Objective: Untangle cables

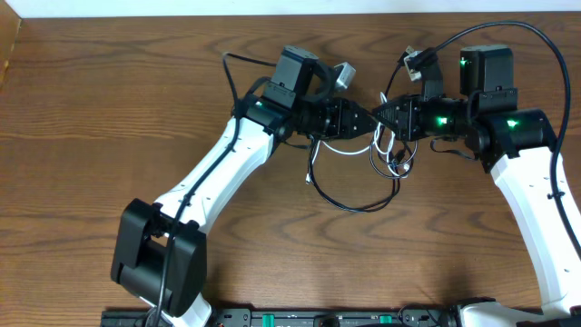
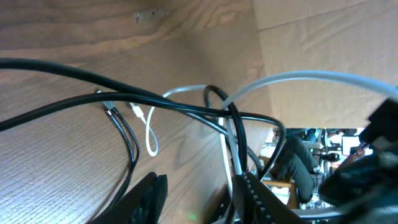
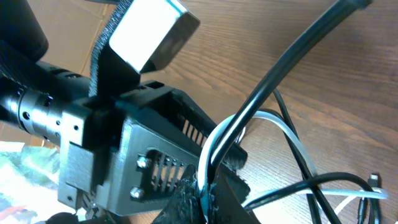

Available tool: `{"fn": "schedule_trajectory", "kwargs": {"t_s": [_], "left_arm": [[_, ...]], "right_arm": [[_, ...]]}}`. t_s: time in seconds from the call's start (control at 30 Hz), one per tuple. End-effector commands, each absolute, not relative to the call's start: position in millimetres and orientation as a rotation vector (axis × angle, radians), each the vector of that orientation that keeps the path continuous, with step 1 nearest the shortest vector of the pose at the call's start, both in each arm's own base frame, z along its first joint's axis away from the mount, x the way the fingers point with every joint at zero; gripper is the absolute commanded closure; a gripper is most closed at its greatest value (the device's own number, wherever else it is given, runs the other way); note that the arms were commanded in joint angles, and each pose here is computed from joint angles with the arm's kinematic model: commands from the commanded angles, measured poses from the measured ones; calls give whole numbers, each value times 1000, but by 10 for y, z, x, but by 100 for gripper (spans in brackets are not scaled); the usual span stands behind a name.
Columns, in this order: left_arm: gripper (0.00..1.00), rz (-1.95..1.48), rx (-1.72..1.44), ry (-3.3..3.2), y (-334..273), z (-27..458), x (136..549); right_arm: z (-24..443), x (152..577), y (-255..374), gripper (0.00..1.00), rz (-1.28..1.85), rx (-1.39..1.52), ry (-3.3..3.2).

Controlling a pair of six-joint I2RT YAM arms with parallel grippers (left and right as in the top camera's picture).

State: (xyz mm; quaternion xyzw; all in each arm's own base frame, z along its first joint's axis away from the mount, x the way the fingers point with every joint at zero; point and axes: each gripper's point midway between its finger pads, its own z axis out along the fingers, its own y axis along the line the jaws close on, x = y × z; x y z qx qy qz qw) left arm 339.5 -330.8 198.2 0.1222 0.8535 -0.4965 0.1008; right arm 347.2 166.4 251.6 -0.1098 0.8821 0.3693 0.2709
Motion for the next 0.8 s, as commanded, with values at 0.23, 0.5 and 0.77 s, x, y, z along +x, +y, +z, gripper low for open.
{"fn": "schedule_trajectory", "kwargs": {"t_s": [0.23, 0.5, 0.77], "left_arm": [[65, -1527, 369, 2575, -3534, 1944, 3201], [65, -1573, 197, 2651, -3536, 1934, 3207], [71, -1716, 353, 2559, -3622, 2125, 3106]], "right_arm": [[2548, 3472, 1671, 99, 1004, -313, 2362], [2548, 3471, 1671, 99, 1005, -313, 2363], [2548, 3478, 1655, 99, 1003, -306, 2363]]}}
